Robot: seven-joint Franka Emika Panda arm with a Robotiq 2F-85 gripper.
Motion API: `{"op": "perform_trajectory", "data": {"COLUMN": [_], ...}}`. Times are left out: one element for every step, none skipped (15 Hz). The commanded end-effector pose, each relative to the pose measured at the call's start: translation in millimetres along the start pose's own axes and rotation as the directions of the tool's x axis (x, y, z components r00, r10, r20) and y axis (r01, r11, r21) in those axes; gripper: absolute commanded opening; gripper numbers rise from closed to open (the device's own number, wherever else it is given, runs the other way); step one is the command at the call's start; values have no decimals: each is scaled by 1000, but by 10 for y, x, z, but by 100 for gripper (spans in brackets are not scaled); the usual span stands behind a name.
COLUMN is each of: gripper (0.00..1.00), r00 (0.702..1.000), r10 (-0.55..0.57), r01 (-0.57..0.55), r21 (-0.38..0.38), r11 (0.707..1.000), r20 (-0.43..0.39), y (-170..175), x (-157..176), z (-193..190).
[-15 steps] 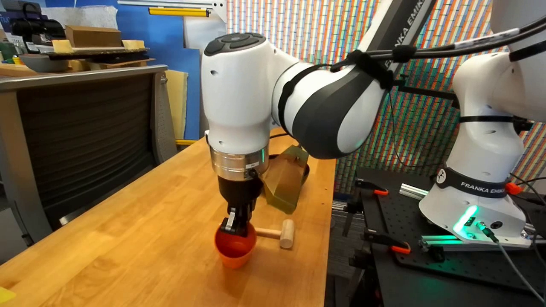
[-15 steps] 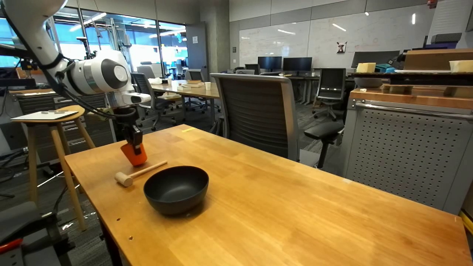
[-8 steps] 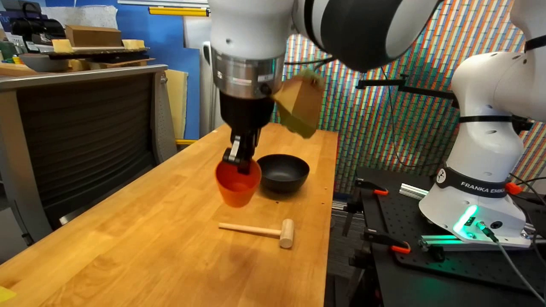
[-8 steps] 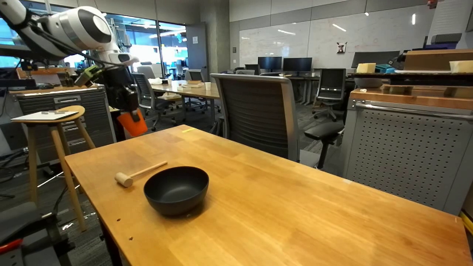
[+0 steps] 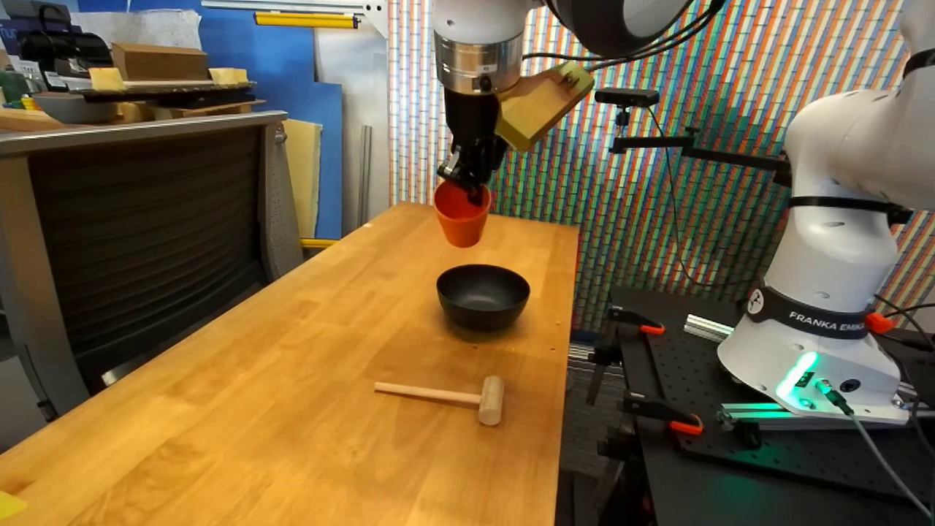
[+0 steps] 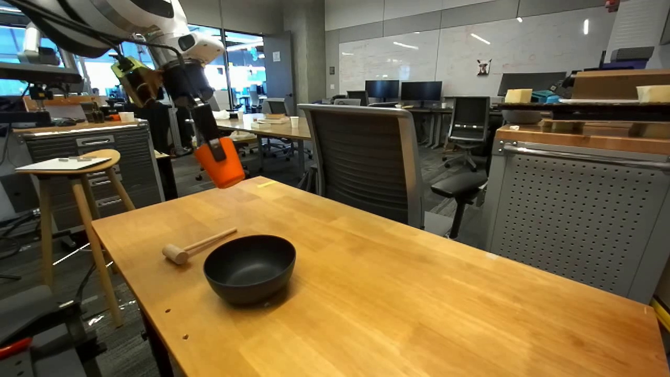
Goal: Put the cup in the bowl
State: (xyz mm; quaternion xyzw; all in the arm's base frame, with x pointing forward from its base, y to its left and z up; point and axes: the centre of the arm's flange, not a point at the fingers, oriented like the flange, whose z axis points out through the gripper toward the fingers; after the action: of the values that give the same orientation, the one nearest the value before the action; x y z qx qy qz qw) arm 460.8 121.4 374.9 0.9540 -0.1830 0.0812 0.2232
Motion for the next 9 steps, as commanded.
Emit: {"op": "perform_trajectory", "data": {"gripper": [1, 1, 1, 1, 1, 1, 1, 1, 1], "r00": [980, 967, 952, 936, 918, 899, 878, 862, 848], "r10": [180, 219, 260, 289, 314, 340, 371, 385, 401], "r01": [-180, -219, -263, -296, -330, -367, -409, -436, -462], "r21": [-10, -9, -6, 7, 27, 49, 70, 92, 112], "r11": [984, 976, 965, 955, 944, 929, 910, 895, 880], "r20": [89, 129, 160, 202, 241, 276, 303, 330, 348], "y": [282, 371, 435, 490, 535, 569, 601, 593, 599], "x": [-60, -90, -107, -131, -152, -157, -152, -150, -138], "z": [473, 650, 779, 934, 1097, 1246, 1359, 1476, 1570]}}
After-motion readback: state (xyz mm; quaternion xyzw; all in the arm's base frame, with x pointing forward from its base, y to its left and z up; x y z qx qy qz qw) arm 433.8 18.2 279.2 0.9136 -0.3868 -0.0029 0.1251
